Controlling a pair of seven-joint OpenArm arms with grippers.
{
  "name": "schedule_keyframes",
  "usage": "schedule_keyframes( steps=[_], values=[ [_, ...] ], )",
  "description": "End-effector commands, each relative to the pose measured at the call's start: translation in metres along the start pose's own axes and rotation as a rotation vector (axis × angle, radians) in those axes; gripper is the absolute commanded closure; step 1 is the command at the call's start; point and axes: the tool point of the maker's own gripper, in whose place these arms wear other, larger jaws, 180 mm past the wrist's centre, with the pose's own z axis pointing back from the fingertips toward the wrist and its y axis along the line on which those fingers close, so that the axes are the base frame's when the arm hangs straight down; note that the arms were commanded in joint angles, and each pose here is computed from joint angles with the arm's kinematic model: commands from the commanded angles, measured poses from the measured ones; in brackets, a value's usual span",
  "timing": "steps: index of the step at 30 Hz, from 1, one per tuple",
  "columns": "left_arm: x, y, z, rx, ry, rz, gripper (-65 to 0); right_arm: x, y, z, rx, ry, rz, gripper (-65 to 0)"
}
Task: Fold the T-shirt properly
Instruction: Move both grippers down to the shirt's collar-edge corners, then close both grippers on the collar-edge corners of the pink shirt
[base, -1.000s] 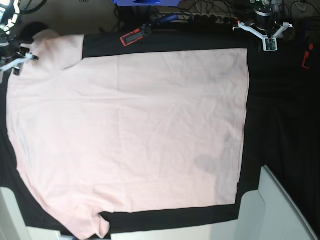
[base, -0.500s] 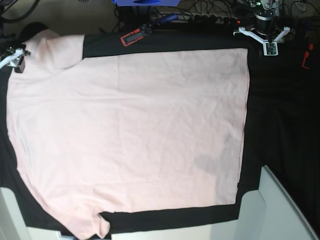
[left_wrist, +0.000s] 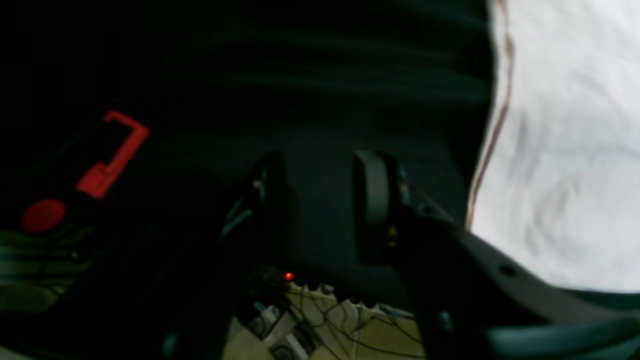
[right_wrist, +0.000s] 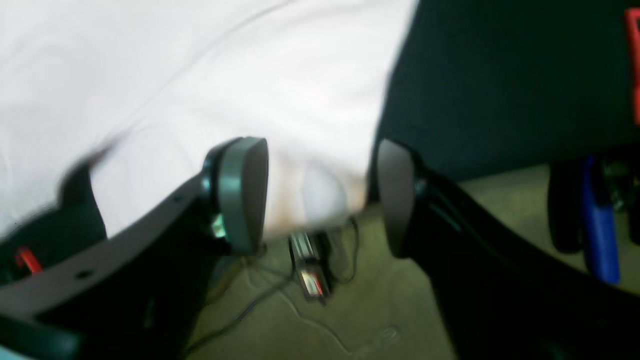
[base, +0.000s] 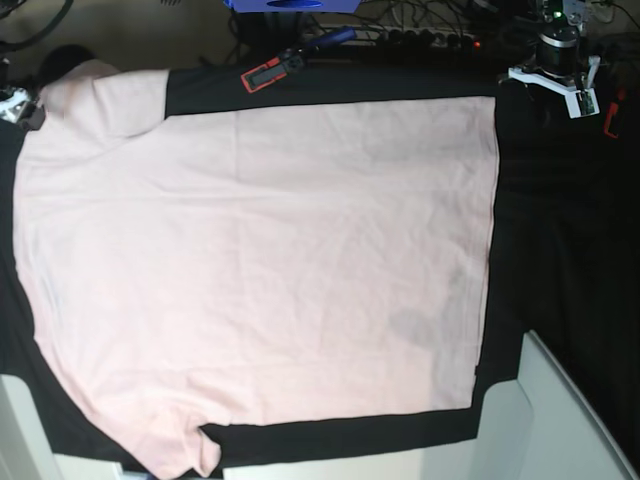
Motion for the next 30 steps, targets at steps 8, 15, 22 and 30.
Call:
schedule_keyframes(
  steps=[8, 15, 22, 30],
  values=[
    [0.009, 0.001, 0.0, -0.008, -0.032, -0.011, -22.5, 0.029, 0.015, 0.011, 0.095, -0.089, -0.019, -64.4],
    [0.005, 0.004, -0.001, -0.002, -0.021, -0.008, -22.5, 0.033, 0.014, 0.012, 0.101, -0.088, -0.017, -64.1],
    [0.0, 0.005, -0.006, 0.006, -0.011, 0.001, -22.5, 0.003, 0.003, -0.015, 0.132, -0.059, -0.167, -64.0],
    [0.002, 0.006, -0.007, 0.006, -0.013, -0.002, -22.5, -0.003, -0.022, -0.017, 0.104, -0.05, -0.214, -64.0]
  ],
)
